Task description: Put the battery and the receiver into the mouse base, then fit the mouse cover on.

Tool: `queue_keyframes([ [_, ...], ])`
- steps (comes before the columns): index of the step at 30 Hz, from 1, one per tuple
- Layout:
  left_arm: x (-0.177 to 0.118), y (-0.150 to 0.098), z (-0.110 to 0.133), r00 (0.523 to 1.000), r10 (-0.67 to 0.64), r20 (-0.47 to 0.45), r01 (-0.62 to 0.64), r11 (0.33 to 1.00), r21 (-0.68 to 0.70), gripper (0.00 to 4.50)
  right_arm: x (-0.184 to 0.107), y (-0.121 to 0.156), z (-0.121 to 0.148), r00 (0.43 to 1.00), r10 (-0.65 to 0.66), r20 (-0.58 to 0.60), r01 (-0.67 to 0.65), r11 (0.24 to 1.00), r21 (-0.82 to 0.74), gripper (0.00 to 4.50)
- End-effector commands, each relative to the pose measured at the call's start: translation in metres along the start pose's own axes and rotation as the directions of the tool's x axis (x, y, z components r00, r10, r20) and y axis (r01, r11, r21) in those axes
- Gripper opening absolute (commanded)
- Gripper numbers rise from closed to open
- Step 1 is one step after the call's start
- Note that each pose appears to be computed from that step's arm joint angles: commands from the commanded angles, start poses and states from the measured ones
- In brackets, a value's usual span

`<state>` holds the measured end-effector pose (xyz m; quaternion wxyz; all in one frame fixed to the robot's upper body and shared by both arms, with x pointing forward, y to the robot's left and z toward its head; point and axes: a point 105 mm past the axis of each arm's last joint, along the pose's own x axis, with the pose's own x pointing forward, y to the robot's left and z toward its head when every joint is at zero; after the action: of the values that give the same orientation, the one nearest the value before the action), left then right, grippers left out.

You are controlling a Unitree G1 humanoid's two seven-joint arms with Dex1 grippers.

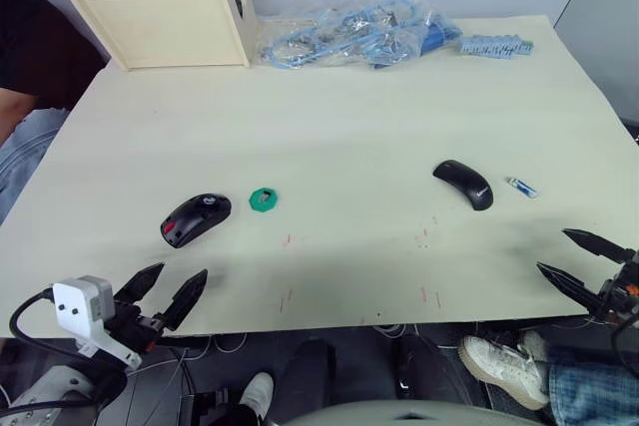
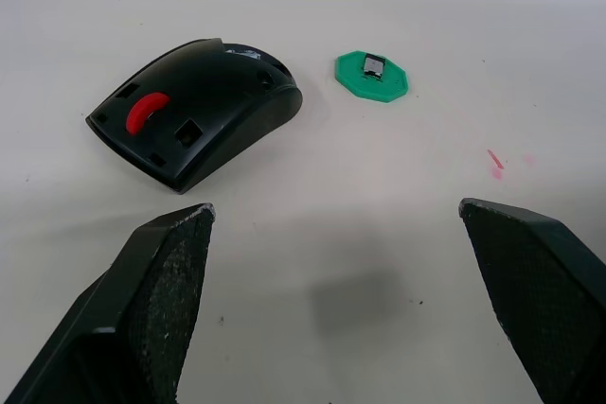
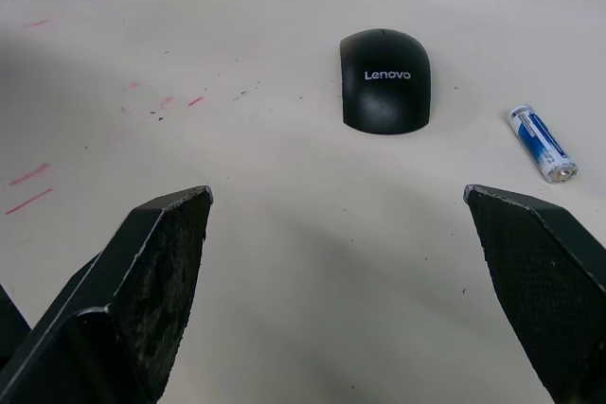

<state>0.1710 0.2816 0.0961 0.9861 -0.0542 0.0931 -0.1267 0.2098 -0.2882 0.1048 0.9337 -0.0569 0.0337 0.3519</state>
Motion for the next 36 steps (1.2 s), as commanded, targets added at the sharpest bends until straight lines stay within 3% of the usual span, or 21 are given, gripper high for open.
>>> queue_keyframes([
  [1,-0.004,0.006,0.011,1.0,-0.008,0.021,0.007,1.0,0.027,4.42,0.007,0.003,0.013,0.998,0.053,0.04,-0.051,0.998,-0.043,4.5],
  [11,-0.005,0.023,0.04,0.989,-0.146,0.006,0.143,0.979,0.145,4.42,0.053,0.044,0.067,0.924,0.317,0.214,-0.289,0.945,-0.15,4.5],
  [15,-0.004,0.039,0.061,0.977,-0.213,-0.026,0.214,0.957,0.197,4.42,0.063,0.073,0.086,0.827,0.518,0.217,-0.499,0.855,-0.138,4.5],
  [18,-0.001,0.053,0.072,0.97,-0.237,-0.06,0.244,0.944,0.222,4.42,0.065,0.084,0.095,0.784,0.581,0.218,-0.56,0.814,-0.153,4.5],
  [23,0.015,0.067,0.082,0.951,-0.285,-0.122,0.307,0.917,0.256,4.42,0.069,0.103,0.103,0.742,0.64,0.199,-0.618,0.768,-0.168,4.5],
  [36,0.065,0.087,0.07,0.889,-0.348,-0.298,0.438,0.836,0.331,4.42,0.076,0.118,0.121,0.761,0.605,0.234,-0.575,0.796,-0.189,4.5],
])
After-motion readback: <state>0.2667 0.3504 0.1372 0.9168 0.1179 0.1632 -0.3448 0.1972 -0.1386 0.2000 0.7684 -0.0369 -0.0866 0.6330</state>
